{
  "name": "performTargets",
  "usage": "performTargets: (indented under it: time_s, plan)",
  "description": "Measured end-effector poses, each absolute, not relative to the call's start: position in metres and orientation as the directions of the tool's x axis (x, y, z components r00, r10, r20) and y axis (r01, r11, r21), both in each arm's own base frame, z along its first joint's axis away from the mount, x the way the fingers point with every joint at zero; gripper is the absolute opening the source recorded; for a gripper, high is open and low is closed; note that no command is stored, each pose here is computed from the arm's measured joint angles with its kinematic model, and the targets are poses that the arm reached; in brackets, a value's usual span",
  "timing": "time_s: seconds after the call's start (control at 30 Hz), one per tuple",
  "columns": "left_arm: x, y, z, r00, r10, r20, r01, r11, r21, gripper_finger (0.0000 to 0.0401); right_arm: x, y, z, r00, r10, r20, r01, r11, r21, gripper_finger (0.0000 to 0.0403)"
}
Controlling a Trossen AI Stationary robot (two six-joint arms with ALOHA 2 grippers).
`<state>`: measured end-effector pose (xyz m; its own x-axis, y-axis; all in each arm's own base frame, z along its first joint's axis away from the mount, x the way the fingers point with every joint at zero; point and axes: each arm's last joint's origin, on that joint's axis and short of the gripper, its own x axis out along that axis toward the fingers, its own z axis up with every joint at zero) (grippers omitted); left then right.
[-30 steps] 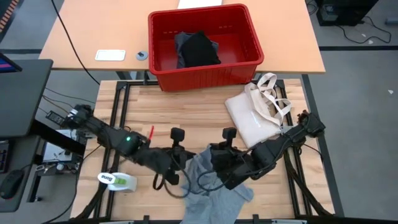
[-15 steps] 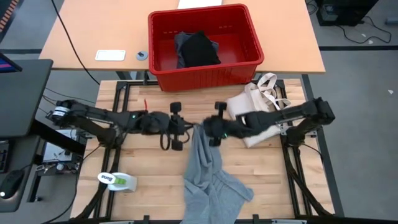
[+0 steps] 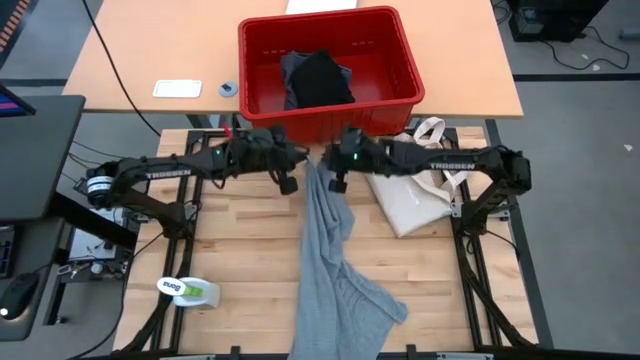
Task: Fold Laundry from Bin
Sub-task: Fold the gray shirt
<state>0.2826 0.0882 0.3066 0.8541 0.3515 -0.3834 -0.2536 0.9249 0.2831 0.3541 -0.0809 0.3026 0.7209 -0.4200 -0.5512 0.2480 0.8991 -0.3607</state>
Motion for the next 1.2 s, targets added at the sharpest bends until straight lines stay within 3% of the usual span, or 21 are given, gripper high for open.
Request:
performTargets:
  time_s: [0.13, 0.33, 0.53, 0.73, 0.97, 1.1, 1.2]
  plan:
    - [0.279, 0.105, 0.309, 0.846, 0.396, -0.357, -0.301, 0.908, 0.292, 0.0003, 0.355, -0.104, 0.312, 0.816, -0.342, -0.466, 0.225, 0.931, -0.289, 0.0019]
    - [0.272, 0.131, 0.321, 0.843, 0.488, -0.228, -0.403, 0.852, 0.335, 0.0002, 0.354, -0.129, 0.330, 0.848, -0.447, -0.286, 0.349, 0.876, -0.335, 0.0022]
    - [0.264, 0.156, 0.327, 0.810, 0.569, -0.143, -0.492, 0.792, 0.362, 0.0001, 0.350, -0.146, 0.338, 0.851, -0.488, -0.194, 0.399, 0.841, -0.365, 0.0019]
    - [0.263, 0.177, 0.315, 0.765, 0.620, -0.174, -0.557, 0.773, 0.303, 0.0003, 0.343, -0.162, 0.336, 0.844, -0.489, -0.220, 0.404, 0.850, -0.338, 0.0020]
    - [0.276, 0.181, 0.295, 0.763, 0.601, -0.238, -0.518, 0.788, 0.333, 0.0004, 0.340, -0.164, 0.331, 0.850, -0.453, -0.270, 0.376, 0.879, -0.293, 0.0020]
    - [0.280, 0.179, 0.291, 0.767, 0.591, -0.249, -0.504, 0.796, 0.336, 0.0004, 0.340, -0.164, 0.329, 0.811, -0.509, -0.289, 0.430, 0.853, -0.294, 0.0019]
    - [0.283, 0.176, 0.291, 0.775, 0.582, -0.245, -0.493, 0.801, 0.341, 0.0004, 0.339, -0.162, 0.327, 0.826, -0.466, -0.318, 0.374, 0.874, -0.309, 0.0017]
